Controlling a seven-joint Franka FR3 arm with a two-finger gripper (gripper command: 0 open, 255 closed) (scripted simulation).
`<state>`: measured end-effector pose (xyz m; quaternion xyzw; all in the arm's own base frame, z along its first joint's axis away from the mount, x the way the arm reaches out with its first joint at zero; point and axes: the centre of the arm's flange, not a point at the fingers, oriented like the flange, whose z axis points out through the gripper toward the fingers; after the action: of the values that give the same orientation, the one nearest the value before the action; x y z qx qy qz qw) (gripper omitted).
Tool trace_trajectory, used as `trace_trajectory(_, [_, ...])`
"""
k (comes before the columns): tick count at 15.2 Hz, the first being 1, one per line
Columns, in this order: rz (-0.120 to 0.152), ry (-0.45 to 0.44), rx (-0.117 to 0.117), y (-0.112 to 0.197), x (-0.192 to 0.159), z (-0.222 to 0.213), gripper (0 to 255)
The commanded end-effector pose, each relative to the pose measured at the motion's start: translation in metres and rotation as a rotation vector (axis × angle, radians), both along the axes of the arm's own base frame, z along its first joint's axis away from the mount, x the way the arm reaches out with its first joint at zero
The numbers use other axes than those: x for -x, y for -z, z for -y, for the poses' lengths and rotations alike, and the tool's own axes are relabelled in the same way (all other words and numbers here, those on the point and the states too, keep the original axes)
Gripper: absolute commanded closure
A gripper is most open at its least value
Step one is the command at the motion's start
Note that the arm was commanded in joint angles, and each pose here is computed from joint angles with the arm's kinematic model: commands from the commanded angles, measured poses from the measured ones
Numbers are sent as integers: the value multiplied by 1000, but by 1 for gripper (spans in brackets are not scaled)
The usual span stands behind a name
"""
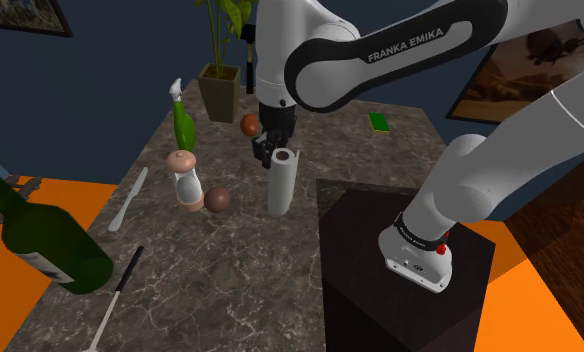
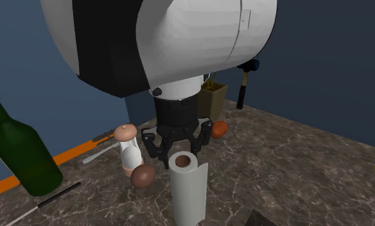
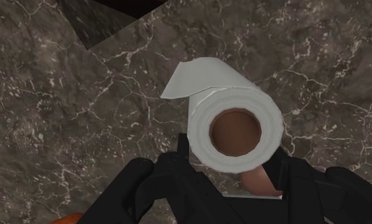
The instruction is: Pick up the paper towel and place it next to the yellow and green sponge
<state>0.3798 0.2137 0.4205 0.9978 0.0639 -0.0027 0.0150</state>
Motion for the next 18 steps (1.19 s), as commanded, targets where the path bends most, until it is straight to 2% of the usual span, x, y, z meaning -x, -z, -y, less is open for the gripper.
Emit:
trace_trajectory(1, [0,0,0,-10,0,1,255])
trace_trajectory(18, [0,0,0,-100,0,1,255])
